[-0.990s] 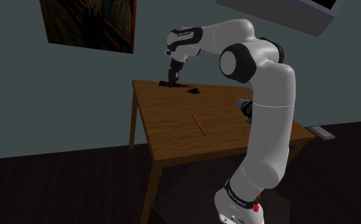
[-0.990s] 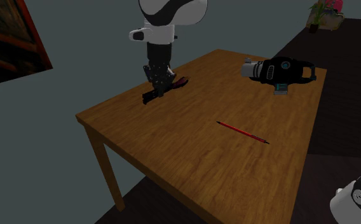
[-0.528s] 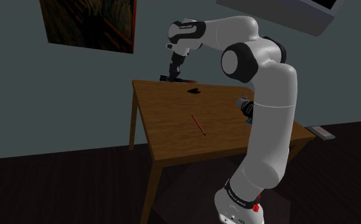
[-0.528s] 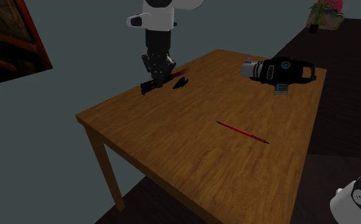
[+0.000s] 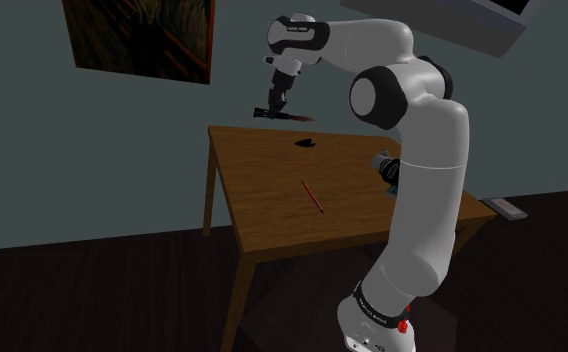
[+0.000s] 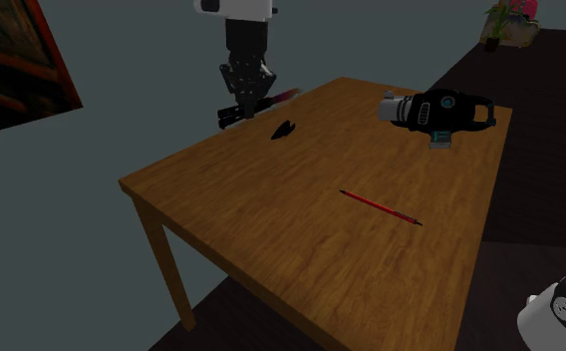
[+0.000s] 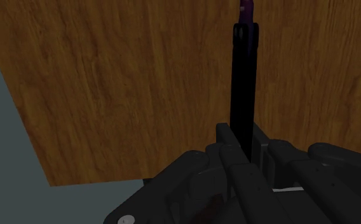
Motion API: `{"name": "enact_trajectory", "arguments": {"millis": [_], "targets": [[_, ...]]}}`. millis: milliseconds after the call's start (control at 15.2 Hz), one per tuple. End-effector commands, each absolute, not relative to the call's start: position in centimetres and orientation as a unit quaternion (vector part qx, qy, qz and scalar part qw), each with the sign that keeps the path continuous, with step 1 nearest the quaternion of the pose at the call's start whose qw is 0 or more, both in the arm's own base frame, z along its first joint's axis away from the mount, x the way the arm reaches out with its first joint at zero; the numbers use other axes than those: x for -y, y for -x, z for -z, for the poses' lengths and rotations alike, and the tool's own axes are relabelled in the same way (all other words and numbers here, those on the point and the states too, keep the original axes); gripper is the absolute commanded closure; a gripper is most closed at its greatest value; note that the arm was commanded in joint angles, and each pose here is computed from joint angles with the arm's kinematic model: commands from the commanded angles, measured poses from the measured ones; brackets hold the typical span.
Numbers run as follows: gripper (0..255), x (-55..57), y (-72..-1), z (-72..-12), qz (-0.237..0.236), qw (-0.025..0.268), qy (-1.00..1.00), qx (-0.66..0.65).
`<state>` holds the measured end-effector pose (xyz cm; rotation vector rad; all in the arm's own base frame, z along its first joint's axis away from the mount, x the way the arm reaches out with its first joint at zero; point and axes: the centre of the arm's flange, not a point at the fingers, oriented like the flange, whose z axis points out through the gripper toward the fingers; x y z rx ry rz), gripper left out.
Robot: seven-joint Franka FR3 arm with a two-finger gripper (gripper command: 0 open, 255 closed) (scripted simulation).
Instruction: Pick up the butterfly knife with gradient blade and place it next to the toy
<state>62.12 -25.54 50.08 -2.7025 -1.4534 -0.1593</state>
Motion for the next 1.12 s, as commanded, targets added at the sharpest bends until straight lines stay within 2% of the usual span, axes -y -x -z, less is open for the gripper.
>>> {"name": "enact_trajectory", "arguments": {"millis": [0, 462, 1056], "targets": [[255, 25.6, -62.1, -51.1, 0.052, 0.035, 0.879, 0.473], [255, 25.6, -62.1, -54.6, 0.052, 0.035, 0.879, 0.473], [255, 31.6, -51.9, -54.6, 0.052, 0.035, 0.879, 0.473]]}}
